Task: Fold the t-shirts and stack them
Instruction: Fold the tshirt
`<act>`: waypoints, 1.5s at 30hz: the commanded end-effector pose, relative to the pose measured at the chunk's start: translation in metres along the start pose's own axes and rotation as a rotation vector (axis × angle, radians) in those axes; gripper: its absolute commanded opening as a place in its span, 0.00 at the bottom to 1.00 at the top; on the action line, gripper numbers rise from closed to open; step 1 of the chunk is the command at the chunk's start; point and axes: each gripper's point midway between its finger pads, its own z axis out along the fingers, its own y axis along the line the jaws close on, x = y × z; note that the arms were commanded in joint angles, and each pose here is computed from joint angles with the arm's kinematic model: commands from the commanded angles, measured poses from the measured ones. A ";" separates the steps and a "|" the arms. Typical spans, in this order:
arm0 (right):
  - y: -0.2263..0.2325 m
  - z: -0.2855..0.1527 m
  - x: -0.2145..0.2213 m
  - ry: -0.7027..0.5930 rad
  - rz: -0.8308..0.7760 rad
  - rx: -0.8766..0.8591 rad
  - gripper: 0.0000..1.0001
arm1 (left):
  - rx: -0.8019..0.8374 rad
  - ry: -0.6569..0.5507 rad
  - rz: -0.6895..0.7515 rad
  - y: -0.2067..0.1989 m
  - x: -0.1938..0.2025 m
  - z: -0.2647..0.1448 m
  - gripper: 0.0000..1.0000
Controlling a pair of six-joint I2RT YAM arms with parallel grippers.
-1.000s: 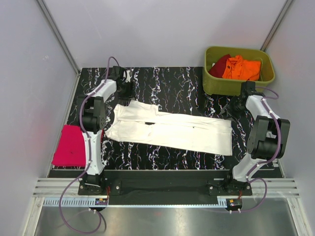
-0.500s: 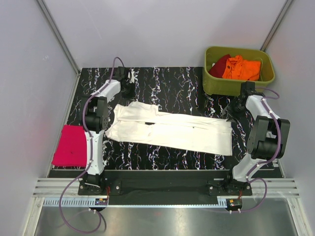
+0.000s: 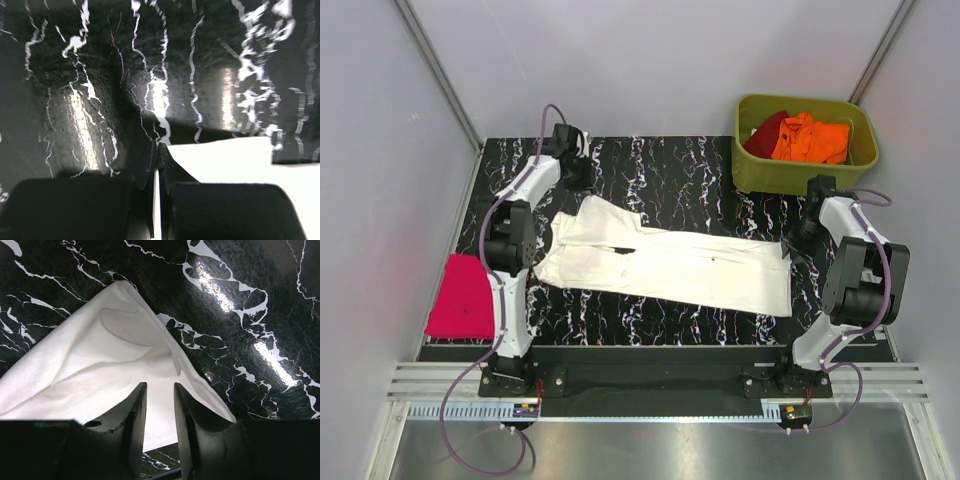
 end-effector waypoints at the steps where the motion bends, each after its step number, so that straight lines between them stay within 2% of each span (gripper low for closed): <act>1: -0.004 0.001 -0.012 -0.058 -0.031 0.011 0.34 | 0.029 -0.151 0.008 -0.018 -0.046 -0.048 0.00; 10: -0.013 0.009 -0.020 -0.075 -0.062 0.013 0.38 | 0.087 -0.156 -0.018 -0.030 -0.047 -0.055 0.00; 16: 0.000 0.019 -0.019 -0.051 -0.086 -0.062 0.36 | 0.105 -0.156 -0.026 -0.034 -0.048 -0.056 0.00; 29: 0.002 0.026 -0.010 -0.021 -0.073 -0.109 0.36 | 0.100 -0.155 -0.022 -0.035 -0.050 -0.060 0.00; 33: 0.004 0.023 -0.008 -0.022 -0.066 -0.127 0.31 | 0.103 -0.161 -0.027 -0.036 -0.052 -0.062 0.00; 39: 0.001 0.012 -0.009 -0.044 -0.039 -0.114 0.18 | 0.105 -0.173 -0.044 -0.038 -0.056 -0.068 0.00; 45: 0.002 -0.010 -0.017 -0.076 -0.009 -0.117 0.03 | 0.127 -0.240 -0.046 -0.048 -0.076 -0.092 0.00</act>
